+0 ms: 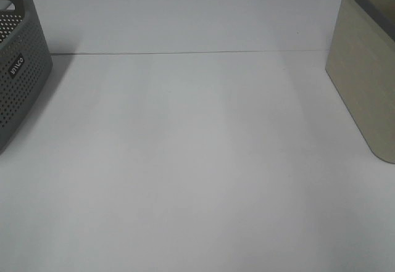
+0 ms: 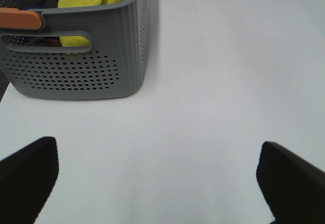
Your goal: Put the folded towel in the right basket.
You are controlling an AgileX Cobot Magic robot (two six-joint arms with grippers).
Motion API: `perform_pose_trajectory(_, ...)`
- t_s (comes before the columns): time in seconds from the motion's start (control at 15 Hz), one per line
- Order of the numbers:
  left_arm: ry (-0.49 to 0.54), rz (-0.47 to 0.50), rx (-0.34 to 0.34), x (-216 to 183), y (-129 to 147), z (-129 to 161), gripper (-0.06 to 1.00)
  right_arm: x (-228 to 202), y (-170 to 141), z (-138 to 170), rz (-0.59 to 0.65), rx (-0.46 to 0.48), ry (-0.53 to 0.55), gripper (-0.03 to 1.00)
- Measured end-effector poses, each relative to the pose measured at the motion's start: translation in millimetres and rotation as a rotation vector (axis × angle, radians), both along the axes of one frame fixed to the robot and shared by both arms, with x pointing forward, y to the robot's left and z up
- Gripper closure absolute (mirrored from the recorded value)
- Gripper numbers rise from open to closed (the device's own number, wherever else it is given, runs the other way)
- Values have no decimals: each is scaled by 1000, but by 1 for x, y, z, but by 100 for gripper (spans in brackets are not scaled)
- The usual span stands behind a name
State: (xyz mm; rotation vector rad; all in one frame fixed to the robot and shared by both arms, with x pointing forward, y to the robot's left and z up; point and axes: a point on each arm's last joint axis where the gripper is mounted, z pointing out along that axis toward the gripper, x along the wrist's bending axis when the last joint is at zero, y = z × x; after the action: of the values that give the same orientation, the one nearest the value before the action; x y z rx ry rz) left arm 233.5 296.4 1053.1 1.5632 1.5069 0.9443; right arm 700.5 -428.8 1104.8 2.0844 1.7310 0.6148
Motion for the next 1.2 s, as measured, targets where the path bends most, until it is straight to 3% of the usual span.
perform_pose_trajectory(0.2,0,0,0,0,0,0,-5,0,24,13,55,44,-40,1)
perform_pose_trajectory(0.47,0,0,0,0,0,0,-5,-13,93,57,174,-61,-110,1)
perform_pose_trajectory(0.73,0,0,0,0,0,0,-5,-37,136,96,224,-115,-192,1)
perform_pose_trajectory(1.0,0,0,0,0,0,0,-5,-75,145,126,211,-111,-242,1)
perform_pose_trajectory(1.2,0,0,0,0,0,0,-5,-135,139,148,191,-157,-259,1)
